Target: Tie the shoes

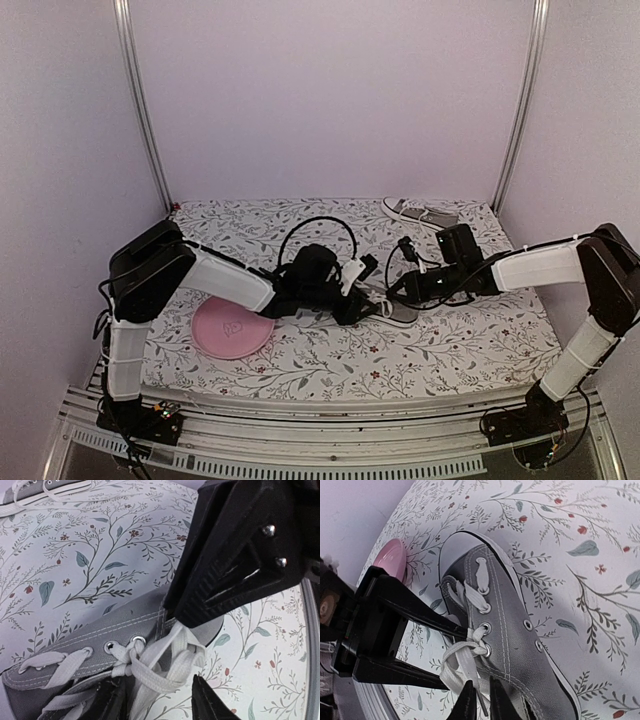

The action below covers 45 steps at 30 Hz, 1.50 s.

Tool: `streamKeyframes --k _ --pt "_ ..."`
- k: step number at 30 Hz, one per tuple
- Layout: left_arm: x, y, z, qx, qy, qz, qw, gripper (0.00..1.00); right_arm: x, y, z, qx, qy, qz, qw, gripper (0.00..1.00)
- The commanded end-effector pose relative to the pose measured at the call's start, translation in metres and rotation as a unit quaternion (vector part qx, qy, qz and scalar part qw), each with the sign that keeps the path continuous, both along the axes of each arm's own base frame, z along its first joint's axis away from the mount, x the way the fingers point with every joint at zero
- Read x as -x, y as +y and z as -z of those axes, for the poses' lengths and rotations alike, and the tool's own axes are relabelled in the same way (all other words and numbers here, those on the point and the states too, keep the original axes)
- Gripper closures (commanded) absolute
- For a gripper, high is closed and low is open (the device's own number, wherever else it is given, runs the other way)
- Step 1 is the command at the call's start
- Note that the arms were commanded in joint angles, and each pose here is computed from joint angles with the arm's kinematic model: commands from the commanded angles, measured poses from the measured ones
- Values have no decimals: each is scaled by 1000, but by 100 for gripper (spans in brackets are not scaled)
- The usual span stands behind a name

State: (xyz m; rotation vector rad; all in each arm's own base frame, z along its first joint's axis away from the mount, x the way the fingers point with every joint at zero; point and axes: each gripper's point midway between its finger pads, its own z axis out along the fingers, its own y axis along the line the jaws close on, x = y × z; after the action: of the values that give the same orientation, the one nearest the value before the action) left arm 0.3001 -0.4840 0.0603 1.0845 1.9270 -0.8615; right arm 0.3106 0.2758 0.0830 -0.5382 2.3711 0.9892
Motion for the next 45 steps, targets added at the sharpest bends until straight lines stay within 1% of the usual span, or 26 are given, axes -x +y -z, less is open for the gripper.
streamKeyframes --k 1,2,4,6,8,10,12,16,20,23,24,25,26,27,28,29,30,32,34,37,39,42,45 --pt "-3 -5 -4 7 -4 -6 1000 55 2 3 1 -10 4 -7 1000 95" --pt "-5 -4 -6 11 -6 -13 1000 53 1 2 0 -11 3 -5 1000 97" --pt "-12 2 -14 22 -11 -44 999 47 -1 1 -3 -10 0 5 1000 97" --pt "-16 11 -28 44 -11 -75 996 43 -6 -3 -5 -4 -6 21 1000 98" --pt "-20 21 -45 76 -4 -106 991 41 -11 -6 -8 0 -12 36 999 98" --pt "-23 33 -57 105 17 -135 985 40 -18 -11 -12 3 -17 49 999 98" --pt "-24 45 -72 137 39 -151 978 40 -26 -16 -14 5 -21 60 998 98" --pt "-24 62 -71 168 92 -162 968 42 -40 -29 -14 8 -24 76 997 98" --pt "-21 62 -58 168 121 -152 967 45 -49 -39 -10 10 -25 89 996 98" --pt "-17 51 -58 175 139 -127 966 47 -55 -43 -6 12 -24 94 995 98" --pt "-16 47 -45 167 151 -122 967 48 -56 -44 -5 12 -23 94 995 98" --pt "-15 44 -41 167 160 -116 966 48 -57 -44 -4 12 -22 94 995 97" --pt "-15 42 -39 169 166 -113 965 49 -57 -44 -5 11 -23 93 995 96" --pt "-15 39 -36 169 174 -112 964 50 -56 -44 -7 10 -25 90 996 90" --pt "-15 37 -34 169 180 -110 963 50 -55 -44 -12 8 -31 87 996 84" --pt "-15 35 -33 170 184 -108 962 51 -53 -44 -16 6 -38 83 996 73" --pt "-16 33 -29 166 189 -108 962 52 -50 -45 -21 5 -47 79 996 65" --pt "-18 31 -22 160 203 -115 959 53 -41 -48 -31 4 -67 70 995 56" --pt "-19 30 -18 160 215 -119 956 53 -29 -50 -35 9 -80 59 995 52" --pt "-19 29 -10 160 236 -126 950 54 -8 -40 -36 24 -93 30 995 47" --pt "-17 28 -6 160 245 -127 948 57 6 -30 -33 38 -106 3 994 45" --pt "-17 28 1 156 258 -130 945 61 15 -20 -28 54 -115 -19 992 43" --pt "-17 28 5 155 266 -134 942 63 18 -11 -23 81 -137 -36 987 38"
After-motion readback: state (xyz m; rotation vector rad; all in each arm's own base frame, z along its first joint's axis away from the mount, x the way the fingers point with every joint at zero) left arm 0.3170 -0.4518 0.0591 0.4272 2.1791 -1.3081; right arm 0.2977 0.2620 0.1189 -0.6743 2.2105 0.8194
